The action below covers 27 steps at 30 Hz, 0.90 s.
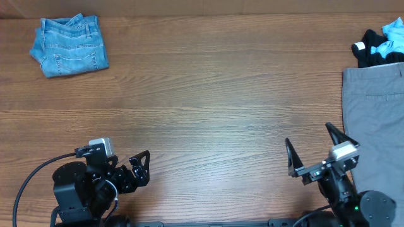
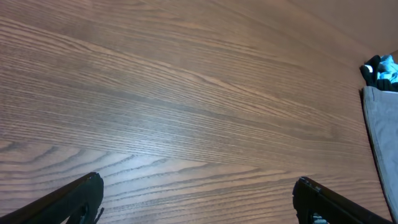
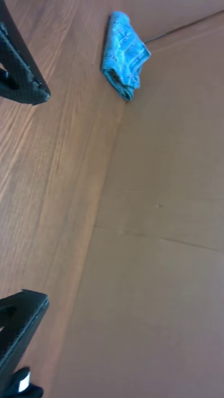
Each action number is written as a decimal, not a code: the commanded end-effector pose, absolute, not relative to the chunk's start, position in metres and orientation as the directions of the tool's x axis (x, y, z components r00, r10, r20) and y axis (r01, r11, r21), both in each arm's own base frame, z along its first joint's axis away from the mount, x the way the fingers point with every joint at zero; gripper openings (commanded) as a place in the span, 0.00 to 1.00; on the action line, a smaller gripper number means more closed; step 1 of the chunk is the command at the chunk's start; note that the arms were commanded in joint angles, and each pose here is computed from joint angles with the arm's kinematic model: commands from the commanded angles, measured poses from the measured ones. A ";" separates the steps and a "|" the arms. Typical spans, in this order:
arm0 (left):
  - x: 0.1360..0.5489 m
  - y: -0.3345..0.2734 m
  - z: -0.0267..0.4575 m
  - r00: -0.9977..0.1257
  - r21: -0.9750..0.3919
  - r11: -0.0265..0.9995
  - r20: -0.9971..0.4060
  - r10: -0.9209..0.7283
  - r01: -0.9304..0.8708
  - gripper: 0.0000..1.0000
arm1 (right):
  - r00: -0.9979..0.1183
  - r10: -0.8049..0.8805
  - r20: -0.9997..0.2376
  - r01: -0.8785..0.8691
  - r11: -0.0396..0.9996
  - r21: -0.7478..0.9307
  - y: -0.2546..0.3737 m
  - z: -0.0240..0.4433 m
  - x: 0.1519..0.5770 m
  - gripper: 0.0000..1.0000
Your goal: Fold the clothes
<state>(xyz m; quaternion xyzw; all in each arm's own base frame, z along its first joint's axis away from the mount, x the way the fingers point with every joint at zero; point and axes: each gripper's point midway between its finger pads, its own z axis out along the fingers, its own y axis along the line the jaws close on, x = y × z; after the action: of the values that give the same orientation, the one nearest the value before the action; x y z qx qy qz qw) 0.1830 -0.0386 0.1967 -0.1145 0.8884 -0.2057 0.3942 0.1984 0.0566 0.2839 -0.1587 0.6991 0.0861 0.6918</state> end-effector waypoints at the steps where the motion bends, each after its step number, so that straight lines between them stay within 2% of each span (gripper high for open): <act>1: 0.183 -0.040 0.194 -0.668 -0.463 0.886 -0.648 -0.367 -0.038 1.00 | 0.031 -0.114 -0.993 -0.324 0.939 -0.118 0.054 0.264 0.203 1.00; 9: 0.183 -0.040 0.194 -0.668 -0.463 0.886 -0.647 -0.367 -0.038 1.00 | 0.132 -0.115 -0.985 -0.330 0.931 -0.153 0.056 0.244 0.222 1.00; 15: 0.183 -0.040 0.194 -0.668 -0.463 0.886 -0.647 -0.367 -0.038 1.00 | 0.194 -0.108 -0.975 -0.260 0.953 -0.158 0.045 0.231 0.232 1.00; 22: 0.183 -0.040 0.194 -0.668 -0.463 0.886 -0.647 -0.367 -0.038 1.00 | 0.123 0.156 -0.980 -0.035 0.988 0.153 -0.001 0.210 0.244 1.00; 27: 0.183 -0.040 0.194 -0.668 -0.463 0.886 -0.648 -0.367 -0.038 1.00 | 0.072 0.218 -0.973 0.089 0.971 0.224 -0.021 0.188 0.245 1.00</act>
<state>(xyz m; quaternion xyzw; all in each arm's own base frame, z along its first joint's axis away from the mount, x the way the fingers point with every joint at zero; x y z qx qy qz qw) 0.1830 -0.0386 0.1967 -0.1145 0.8884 -0.2057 0.3942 0.2457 0.0017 0.1960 0.0352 0.6818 0.0612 0.7281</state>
